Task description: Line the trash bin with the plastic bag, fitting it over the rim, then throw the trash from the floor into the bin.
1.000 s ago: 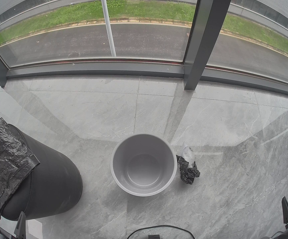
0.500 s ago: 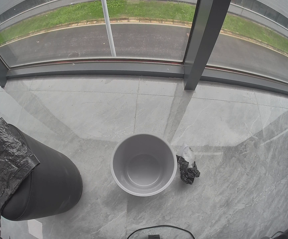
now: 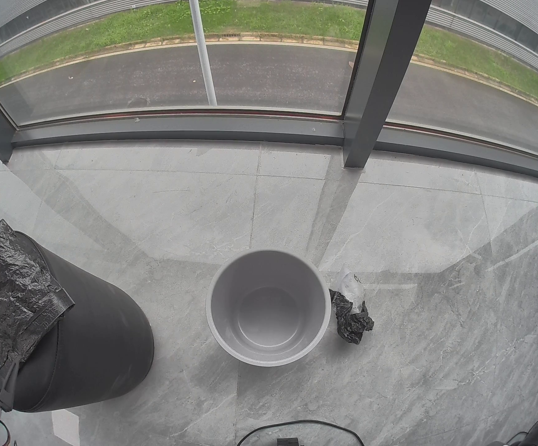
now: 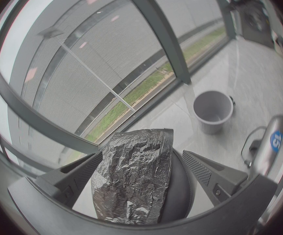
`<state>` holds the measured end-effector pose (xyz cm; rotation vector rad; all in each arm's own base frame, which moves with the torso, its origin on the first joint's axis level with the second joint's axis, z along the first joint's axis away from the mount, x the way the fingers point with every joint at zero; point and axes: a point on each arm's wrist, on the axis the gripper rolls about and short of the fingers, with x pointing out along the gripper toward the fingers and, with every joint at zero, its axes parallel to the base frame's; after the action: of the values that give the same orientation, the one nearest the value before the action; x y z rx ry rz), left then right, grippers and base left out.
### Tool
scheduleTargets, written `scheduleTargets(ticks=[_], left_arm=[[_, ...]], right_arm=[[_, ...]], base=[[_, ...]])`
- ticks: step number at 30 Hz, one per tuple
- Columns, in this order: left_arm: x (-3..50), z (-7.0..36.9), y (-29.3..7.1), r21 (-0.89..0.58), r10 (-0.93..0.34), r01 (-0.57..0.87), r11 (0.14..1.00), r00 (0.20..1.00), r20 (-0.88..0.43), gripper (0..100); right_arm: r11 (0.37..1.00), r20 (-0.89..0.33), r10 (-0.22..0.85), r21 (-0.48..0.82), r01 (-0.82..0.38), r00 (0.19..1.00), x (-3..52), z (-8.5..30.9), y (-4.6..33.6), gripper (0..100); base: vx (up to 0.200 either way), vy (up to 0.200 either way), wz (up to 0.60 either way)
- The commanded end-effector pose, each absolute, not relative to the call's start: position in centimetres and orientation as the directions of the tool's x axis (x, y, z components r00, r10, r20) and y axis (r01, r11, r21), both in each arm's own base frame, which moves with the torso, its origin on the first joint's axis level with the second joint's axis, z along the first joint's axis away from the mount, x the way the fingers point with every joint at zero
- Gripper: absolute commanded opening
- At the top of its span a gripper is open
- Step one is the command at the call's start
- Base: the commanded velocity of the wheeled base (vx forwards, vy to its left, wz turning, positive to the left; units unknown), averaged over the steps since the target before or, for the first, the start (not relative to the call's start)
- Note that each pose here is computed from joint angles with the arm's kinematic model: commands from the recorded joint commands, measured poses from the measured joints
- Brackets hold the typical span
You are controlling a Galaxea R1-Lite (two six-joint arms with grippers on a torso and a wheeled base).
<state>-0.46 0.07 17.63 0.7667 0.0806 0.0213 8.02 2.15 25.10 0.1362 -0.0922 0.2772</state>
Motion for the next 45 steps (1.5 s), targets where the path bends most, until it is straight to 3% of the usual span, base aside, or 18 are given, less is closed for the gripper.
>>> scheduleTargets(ticks=[1, 6, 11, 13, 25, 35, 45], left_arm=[[0.1, 16.6, 0.1, 0.759, 0.06, 0.054, 0.648, 0.991, -0.121, 100], [0.1, 16.0, 0.1, 0.765, 0.061, 0.069, 0.64, 0.988, -0.141, 100], [0.5, 15.9, 0.1, 0.846, 0.082, 0.099, 0.524, 0.983, -0.166, 100], [0.7, 15.9, 0.2, 0.85, 0.087, 0.108, 0.515, 0.98, -0.177, 100], [4.8, 16.3, 0.3, 0.836, 0.1, 0.186, 0.516, 0.956, -0.275, 100], [9.7, 16.5, -0.6, 0.822, 0.016, 0.286, 0.492, 0.941, -0.337, 100], [12.0, 16.7, -1.2, 0.827, 0.024, 0.277, 0.489, 0.943, -0.331, 100]], right_arm=[[0.933, 0.015, 0.328, 0.151, -0.327, 0.944, 12.1, 24.1, 4.8, 100], [0.933, -0.011, 0.333, 0.152, -0.327, 0.943, 12.7, 23.7, 5.1, 100], [0.933, -0.031, 0.332, 0.154, -0.324, 0.943, 12.9, 23.3, 5.2, 100], [0.933, -0.032, 0.332, 0.154, -0.324, 0.943, 12.9, 23.3, 5.2, 100], [0.935, -0.07, 0.333, 0.152, -0.32, 0.94, 13.4, 22.5, 5.4, 100], [0.936, -0.08, 0.331, 0.151, -0.317, 0.94, 13.6, 22.3, 5.5, 100], [0.938, -0.092, 0.327, 0.151, -0.311, 0.941, 13.8, 22.1, 5.5, 100]], base=[[0.0, 0.0, 0.0], [0.0, 0.0, 0.0], [0.0, 0.0, 0.0], [0.0, 0.0, 0.0], [0.0, 0.0, 0.0], [0.0, 0.0, 0.0], [0.0, 0.0, 0.0]])
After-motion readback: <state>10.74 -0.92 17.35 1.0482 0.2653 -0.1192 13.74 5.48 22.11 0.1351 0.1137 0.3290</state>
